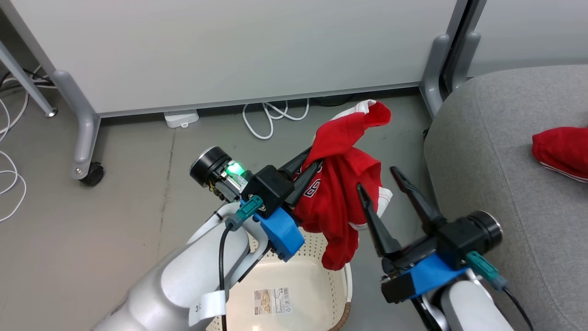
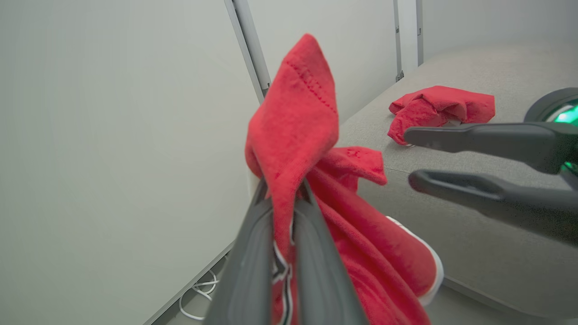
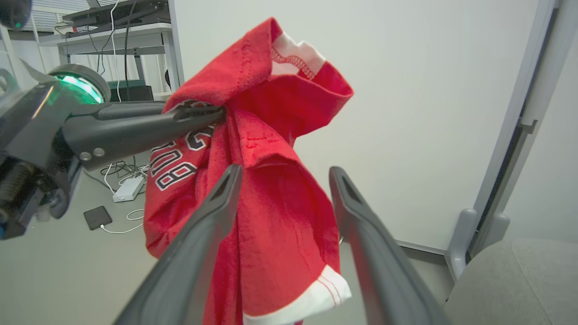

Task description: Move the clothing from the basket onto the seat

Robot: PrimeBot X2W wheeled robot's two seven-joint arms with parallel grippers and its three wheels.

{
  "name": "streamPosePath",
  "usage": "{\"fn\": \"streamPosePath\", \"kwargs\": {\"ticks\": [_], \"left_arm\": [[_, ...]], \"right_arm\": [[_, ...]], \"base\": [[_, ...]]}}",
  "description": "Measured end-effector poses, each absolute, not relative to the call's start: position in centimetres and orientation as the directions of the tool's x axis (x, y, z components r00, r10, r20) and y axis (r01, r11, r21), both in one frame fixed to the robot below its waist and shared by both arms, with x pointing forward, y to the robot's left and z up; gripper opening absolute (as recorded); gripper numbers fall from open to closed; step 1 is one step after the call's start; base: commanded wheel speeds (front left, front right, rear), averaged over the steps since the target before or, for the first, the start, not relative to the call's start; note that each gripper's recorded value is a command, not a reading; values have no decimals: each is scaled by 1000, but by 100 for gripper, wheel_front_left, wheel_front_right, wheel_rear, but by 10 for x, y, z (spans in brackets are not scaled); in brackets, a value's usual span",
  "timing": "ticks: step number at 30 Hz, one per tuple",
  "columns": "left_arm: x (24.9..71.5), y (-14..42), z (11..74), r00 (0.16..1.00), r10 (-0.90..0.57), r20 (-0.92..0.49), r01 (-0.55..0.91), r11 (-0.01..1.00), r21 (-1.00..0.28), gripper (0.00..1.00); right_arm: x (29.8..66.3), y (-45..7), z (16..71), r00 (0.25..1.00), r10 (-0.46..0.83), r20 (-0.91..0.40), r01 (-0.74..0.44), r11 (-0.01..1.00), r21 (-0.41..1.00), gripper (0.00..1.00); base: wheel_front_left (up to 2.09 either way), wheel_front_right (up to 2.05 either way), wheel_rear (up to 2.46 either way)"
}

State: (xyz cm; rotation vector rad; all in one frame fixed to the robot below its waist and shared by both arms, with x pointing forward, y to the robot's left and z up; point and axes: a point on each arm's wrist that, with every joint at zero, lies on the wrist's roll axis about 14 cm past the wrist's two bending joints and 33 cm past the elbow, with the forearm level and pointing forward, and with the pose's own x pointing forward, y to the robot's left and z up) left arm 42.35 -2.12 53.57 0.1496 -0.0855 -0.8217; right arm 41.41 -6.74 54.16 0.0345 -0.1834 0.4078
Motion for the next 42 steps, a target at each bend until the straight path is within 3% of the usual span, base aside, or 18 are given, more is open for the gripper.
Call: {"fn": "streamPosePath", "kwargs": {"ticks": [17, 18, 19, 38, 39, 42], "left_arm": [[422, -31, 548, 653, -756, 54, 738, 650, 182, 0], [422, -32, 548, 652, -756, 54, 738, 650, 181, 0], [421, -32, 548, 651, -757, 54, 739, 649, 180, 0], [422, -31, 551, 655, -753, 61, 734, 653, 188, 0], [423, -31, 551, 658, -750, 65, 730, 657, 187, 100], [423, -31, 550, 659, -749, 61, 730, 658, 185, 100]], "right_arm": [[443, -13, 501, 834, 552, 21, -550, 833, -59, 100], [443, -12, 499, 832, 554, 14, -553, 832, -49, 36], [443, -10, 498, 831, 556, 13, -556, 830, -39, 0], [445, -11, 505, 834, 552, 27, -551, 834, -24, 0], [445, -11, 505, 834, 551, 28, -551, 834, -24, 0], [445, -13, 506, 836, 548, 30, -548, 836, -23, 0]], "base": [[0, 0, 0], [0, 0, 0], [0, 0, 0], [0, 0, 0], [0, 0, 0], [0, 0, 0]]}}
